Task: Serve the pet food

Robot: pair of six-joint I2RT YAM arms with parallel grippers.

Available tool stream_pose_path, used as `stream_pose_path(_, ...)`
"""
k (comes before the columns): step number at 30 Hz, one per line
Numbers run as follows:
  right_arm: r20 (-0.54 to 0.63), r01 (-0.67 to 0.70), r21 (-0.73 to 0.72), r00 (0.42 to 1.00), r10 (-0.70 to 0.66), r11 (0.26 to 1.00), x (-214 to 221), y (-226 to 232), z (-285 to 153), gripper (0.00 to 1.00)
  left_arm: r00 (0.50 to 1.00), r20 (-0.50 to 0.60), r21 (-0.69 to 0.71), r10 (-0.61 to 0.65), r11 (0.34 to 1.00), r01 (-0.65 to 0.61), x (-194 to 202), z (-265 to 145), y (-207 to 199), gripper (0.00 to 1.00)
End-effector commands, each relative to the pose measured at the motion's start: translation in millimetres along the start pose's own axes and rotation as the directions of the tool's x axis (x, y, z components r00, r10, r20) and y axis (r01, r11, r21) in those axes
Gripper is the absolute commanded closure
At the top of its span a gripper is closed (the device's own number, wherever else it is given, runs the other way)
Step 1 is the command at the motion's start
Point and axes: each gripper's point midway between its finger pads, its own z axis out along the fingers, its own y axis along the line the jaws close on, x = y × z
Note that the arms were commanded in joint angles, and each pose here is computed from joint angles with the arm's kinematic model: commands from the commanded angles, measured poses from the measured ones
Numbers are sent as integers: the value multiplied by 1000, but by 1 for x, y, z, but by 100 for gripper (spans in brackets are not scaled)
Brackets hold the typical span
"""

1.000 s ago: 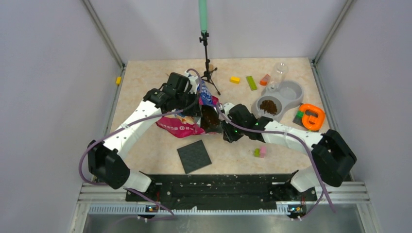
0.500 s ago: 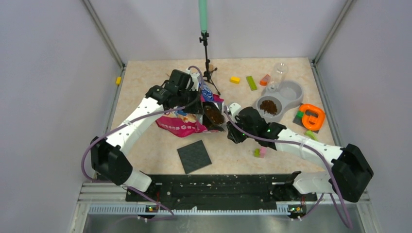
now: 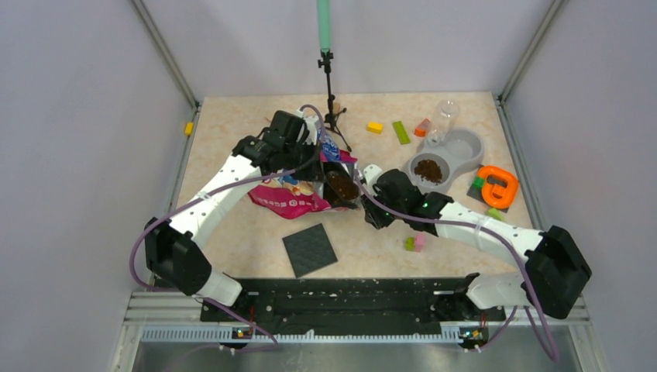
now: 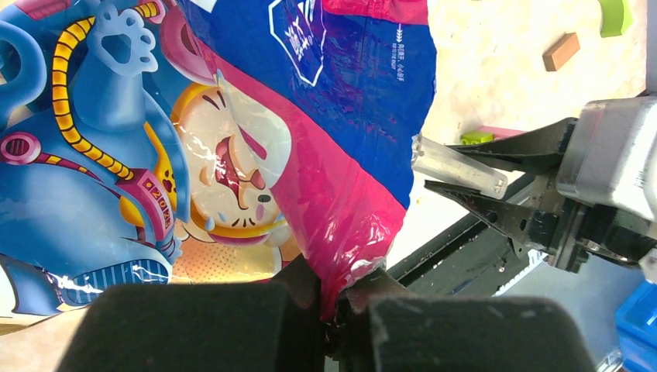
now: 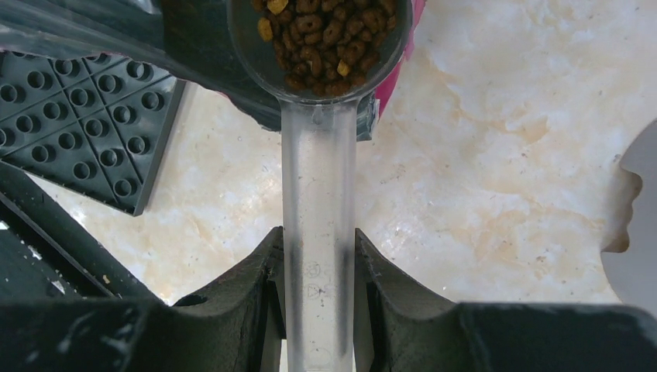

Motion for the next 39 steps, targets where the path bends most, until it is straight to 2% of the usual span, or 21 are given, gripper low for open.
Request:
stream_pose_path(1, 81, 45, 18, 996, -47, 999, -38, -1, -31, 100, 987, 158, 68, 21, 997, -33, -36, -17, -20, 100)
stream_pose_path(14, -61, 39, -27, 997, -41, 999, -19, 9, -68, 100, 980, 192, -1, 45, 999, -46, -46, -14, -2, 100)
stream_pose_path(31, -23, -44, -9, 999, 44, 999, -9, 9, -110, 100, 968, 249, -53, -30, 998, 44, -64, -12, 18, 100)
stream_pose_path(39, 6, -96, 67, 995, 96, 993, -16, -2, -122, 100, 960, 273, -67, -63, 994, 84, -72, -13, 28, 100)
